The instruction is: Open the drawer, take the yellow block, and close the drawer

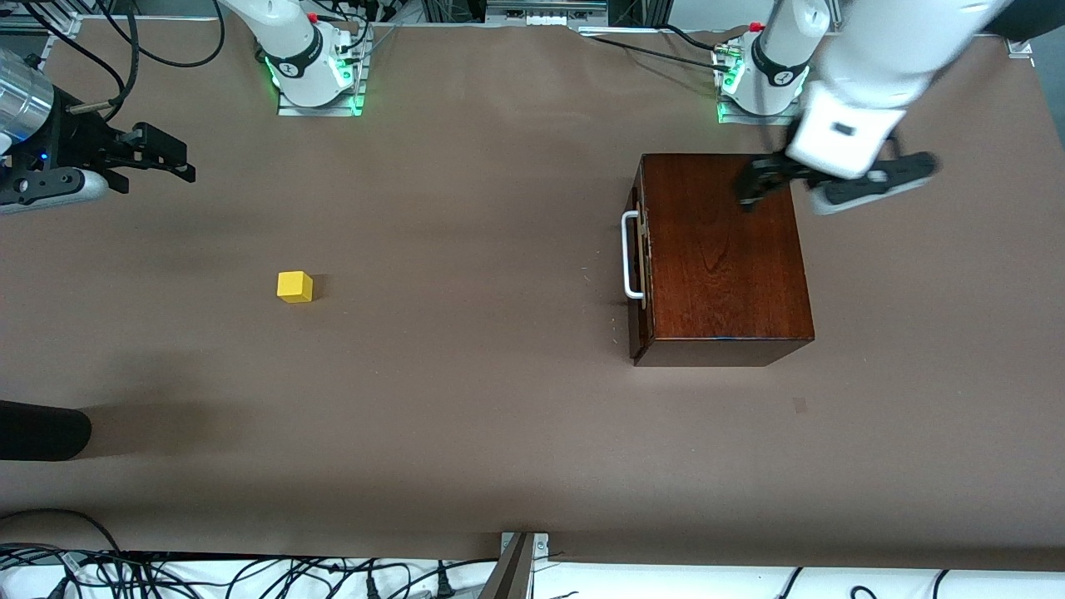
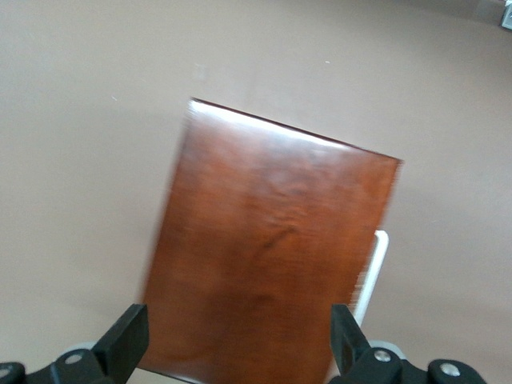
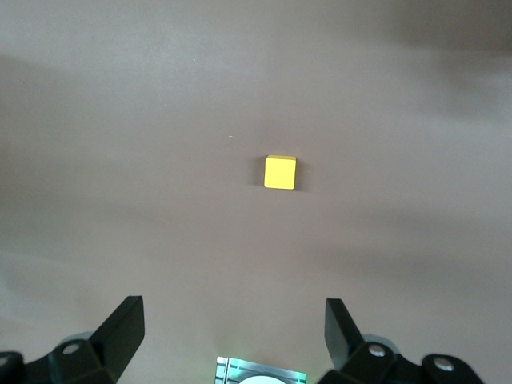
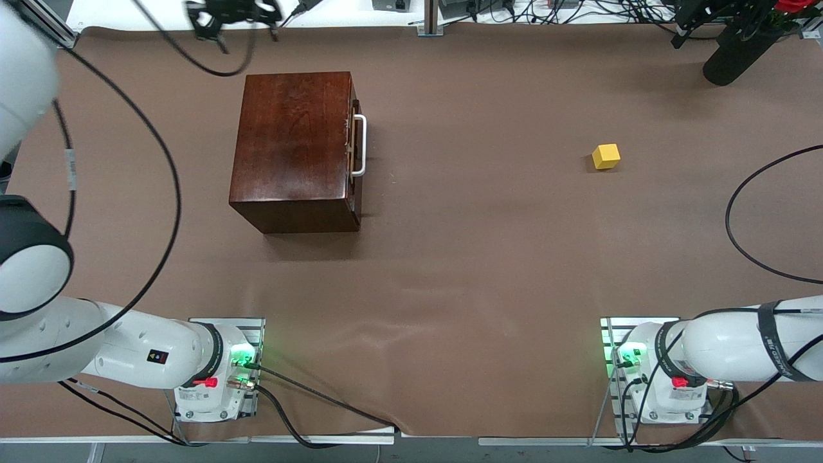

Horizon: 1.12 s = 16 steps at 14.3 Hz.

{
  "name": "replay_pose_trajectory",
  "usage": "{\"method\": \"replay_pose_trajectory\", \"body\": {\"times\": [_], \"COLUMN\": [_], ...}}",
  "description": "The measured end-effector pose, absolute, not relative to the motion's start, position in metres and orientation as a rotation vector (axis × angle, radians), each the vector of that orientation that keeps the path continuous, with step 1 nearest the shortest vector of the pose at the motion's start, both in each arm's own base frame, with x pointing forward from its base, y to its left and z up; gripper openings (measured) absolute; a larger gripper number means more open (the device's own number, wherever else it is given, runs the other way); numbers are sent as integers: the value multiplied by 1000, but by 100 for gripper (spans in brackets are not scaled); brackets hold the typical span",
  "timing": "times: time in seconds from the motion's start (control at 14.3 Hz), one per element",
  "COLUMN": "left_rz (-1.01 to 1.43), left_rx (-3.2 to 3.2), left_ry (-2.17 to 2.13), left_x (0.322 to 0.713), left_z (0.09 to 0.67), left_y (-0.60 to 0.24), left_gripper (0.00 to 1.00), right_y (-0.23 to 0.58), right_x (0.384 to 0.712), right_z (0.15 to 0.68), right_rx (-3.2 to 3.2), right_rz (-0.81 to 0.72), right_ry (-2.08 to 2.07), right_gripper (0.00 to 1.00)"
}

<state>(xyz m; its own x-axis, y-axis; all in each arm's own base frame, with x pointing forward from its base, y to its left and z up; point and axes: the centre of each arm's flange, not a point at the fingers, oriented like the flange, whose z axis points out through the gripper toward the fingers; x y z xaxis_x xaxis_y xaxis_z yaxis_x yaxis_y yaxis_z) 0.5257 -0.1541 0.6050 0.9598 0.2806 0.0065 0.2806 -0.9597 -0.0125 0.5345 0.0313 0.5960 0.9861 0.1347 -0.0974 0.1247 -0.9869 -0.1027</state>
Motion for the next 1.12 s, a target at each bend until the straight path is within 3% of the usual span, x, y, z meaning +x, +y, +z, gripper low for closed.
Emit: {"method": "replay_pose_trajectory", "body": {"times": [0.42, 1.12], "left_rz": [46, 96], "left_rx": [-3153, -3150], "left_ry": [-184, -142], "left_x": [529, 523], "left_z": [605, 603], "left_y": [-38, -44], "left_gripper": [100, 100], "right_y": [35, 37], "right_x": [534, 535], "right_z": [596, 587], "right_rx": [-3054, -3056], "right_rz": [161, 167], "right_ry": [-218, -223], "right_gripper": [100, 100]}}
